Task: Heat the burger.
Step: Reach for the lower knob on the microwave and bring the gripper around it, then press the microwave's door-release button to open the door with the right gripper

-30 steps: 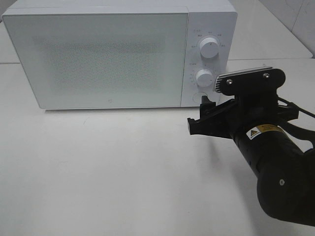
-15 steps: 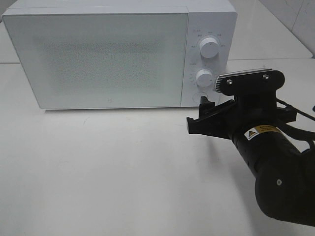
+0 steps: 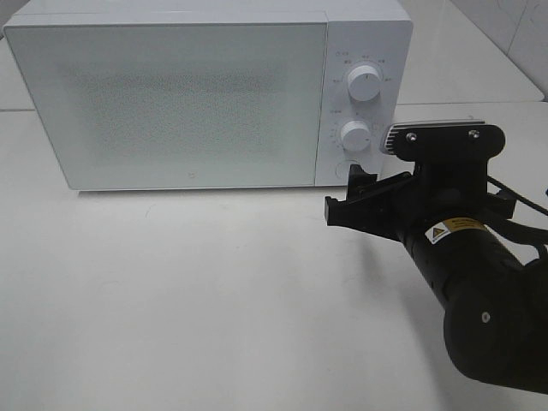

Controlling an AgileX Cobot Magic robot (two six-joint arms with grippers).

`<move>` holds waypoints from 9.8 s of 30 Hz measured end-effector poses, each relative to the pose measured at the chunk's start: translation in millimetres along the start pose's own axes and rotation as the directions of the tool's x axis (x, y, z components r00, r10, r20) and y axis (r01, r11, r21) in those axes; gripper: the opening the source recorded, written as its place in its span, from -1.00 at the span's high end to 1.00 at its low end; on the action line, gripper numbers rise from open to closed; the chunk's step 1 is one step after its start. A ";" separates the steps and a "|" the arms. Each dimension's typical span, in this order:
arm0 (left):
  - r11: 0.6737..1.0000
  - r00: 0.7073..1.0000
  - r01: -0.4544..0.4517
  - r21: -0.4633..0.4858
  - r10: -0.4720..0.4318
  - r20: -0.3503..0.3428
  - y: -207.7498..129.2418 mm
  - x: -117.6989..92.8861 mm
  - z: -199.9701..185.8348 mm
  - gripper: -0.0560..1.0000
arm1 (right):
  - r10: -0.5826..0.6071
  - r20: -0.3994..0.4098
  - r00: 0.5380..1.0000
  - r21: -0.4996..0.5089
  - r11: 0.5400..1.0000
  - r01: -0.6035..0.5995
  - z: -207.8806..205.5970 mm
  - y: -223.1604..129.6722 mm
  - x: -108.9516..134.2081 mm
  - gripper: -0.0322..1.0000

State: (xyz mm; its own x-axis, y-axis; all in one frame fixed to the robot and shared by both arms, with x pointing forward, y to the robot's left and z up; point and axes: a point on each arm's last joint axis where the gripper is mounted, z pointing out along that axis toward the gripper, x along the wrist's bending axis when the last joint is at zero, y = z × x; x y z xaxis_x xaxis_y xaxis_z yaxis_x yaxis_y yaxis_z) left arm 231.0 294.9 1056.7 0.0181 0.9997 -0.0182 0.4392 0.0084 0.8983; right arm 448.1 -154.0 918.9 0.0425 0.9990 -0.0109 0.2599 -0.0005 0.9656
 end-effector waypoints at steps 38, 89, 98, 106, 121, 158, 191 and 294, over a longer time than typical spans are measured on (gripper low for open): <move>1.000 1.000 0.000 0.000 0.000 0.000 0.0 0.0 0.0 -0.98 | -0.018 0.110 0.994 -0.050 0.998 0.024 87.4 3.6 39.5 -0.53; 1.000 1.000 0.000 0.000 0.000 0.000 0.0 0.0 0.0 -0.98 | 0.003 0.153 0.988 -0.048 0.999 0.004 105.7 2.4 39.2 -0.53; 1.000 1.000 0.000 0.000 0.000 0.000 0.0 0.0 0.0 -0.98 | -0.001 0.164 0.986 -0.041 0.999 0.008 106.7 -2.1 38.7 -0.53; 1.000 1.000 0.000 0.000 0.000 0.000 0.0 0.0 0.0 -0.98 | 0.002 0.173 0.985 -0.028 1.000 0.003 108.3 -9.1 38.0 -0.53; 1.000 1.000 0.000 0.000 0.000 0.000 0.0 0.0 0.0 -0.98 | 0.011 0.173 0.985 -0.034 0.999 -0.006 110.8 -6.3 39.6 -0.53; 1.000 1.000 0.000 0.000 0.000 0.000 0.0 0.0 0.0 -0.98 | 0.013 0.171 0.985 -0.033 0.999 -0.008 112.2 -5.1 40.5 0.05; 1.000 1.000 0.000 0.000 0.000 0.000 0.0 0.0 0.0 -0.98 | 0.363 0.124 0.924 -0.092 0.931 -0.354 111.6 -5.3 41.6 0.05; 1.000 1.000 0.000 0.000 0.000 0.000 0.0 0.0 0.0 -0.98 | 0.989 -0.073 0.131 0.022 0.133 -0.991 88.6 -6.2 31.3 -0.45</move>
State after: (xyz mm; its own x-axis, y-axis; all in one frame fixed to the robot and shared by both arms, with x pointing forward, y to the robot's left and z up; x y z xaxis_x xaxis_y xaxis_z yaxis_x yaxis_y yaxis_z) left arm 231.0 294.9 1056.7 0.0181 0.9997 -0.0182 0.4392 0.0084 0.8983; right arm 533.3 -126.6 889.6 0.1922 0.1337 0.9722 0.0138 -0.9909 0.1335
